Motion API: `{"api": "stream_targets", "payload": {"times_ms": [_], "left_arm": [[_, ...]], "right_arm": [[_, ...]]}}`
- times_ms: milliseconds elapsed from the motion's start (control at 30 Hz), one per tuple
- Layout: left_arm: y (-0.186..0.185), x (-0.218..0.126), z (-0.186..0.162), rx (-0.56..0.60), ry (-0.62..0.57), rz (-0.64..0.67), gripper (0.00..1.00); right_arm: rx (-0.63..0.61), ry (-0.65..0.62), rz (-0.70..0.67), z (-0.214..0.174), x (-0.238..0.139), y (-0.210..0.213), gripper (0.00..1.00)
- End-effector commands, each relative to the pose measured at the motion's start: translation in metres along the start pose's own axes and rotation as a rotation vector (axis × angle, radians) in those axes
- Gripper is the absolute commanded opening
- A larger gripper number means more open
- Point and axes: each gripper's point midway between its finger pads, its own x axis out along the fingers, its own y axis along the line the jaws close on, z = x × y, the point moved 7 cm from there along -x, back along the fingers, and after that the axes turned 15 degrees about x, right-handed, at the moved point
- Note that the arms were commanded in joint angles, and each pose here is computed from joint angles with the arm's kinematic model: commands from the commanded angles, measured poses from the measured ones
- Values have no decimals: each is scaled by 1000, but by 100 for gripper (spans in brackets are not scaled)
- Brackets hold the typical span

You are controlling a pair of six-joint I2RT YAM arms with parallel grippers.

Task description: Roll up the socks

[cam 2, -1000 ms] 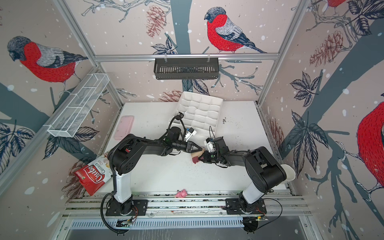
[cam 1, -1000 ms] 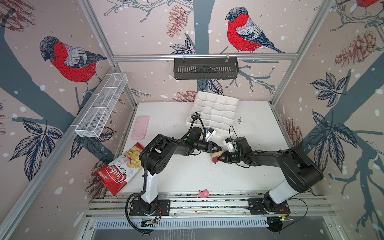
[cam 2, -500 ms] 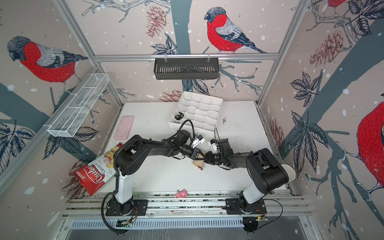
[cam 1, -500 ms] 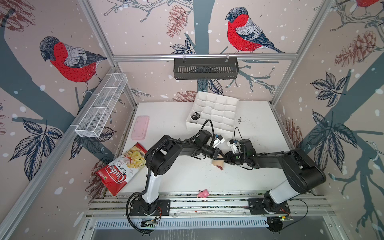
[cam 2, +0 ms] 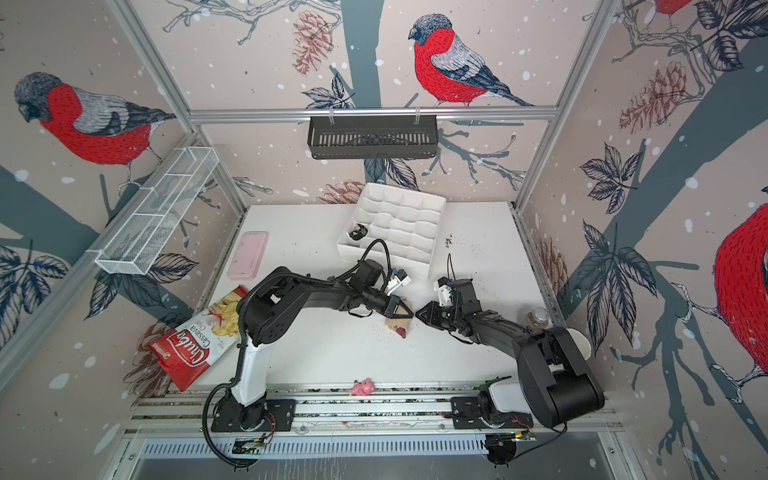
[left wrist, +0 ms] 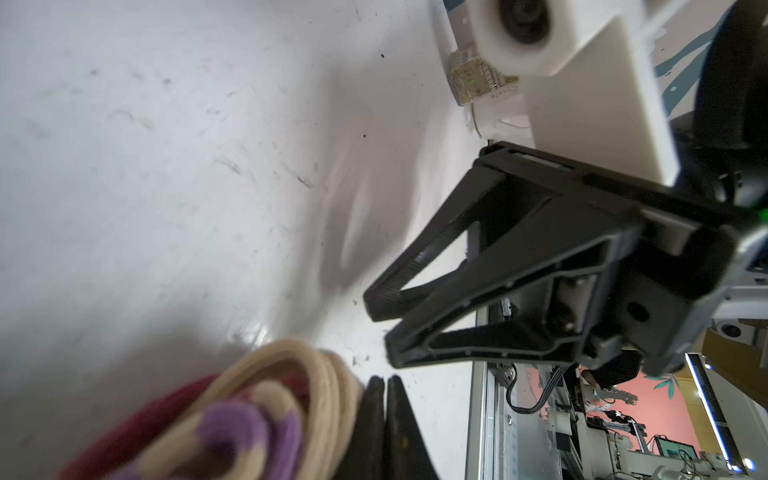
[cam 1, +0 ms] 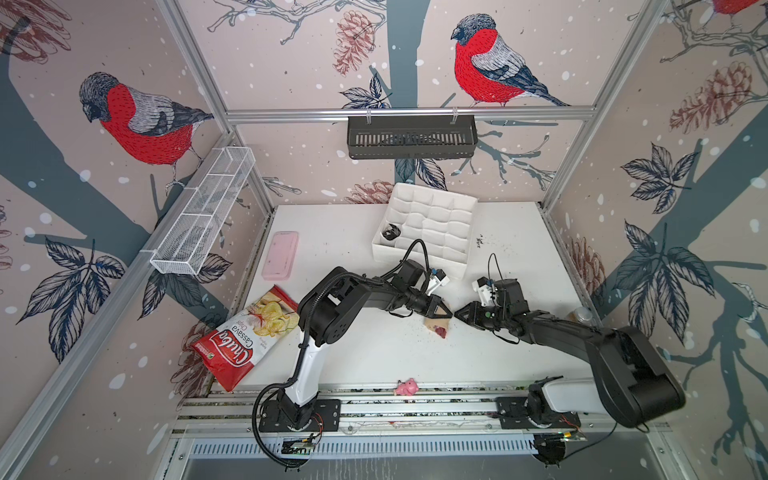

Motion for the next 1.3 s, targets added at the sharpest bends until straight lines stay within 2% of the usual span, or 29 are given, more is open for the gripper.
{"api": "stream_targets", "payload": {"times_ms": [0,233,600,967,1133,1267], "left_arm": [[20,-3,-15,-105,2,83,9],[17,-1,-11,-122,-46,-1,21],[16,-16,-10,-196,-197,-111,26],[15,-21,-3,-201,-245,-108,27],[15,-24,-2,-203,-262,-109,27],[10,-27,2,-203,-300,-154,27]], "right_arm": [[-44,-40,36,-2,-12,13,20],[-146,-33,132,-19,-15,50,14],[-144,-37,151,-19,11,53,8],[-87,-11,6,-22,44,22,6],[-69,-4,-52,-24,49,9,10],[-73,-10,-49,-21,52,8,9]]}}
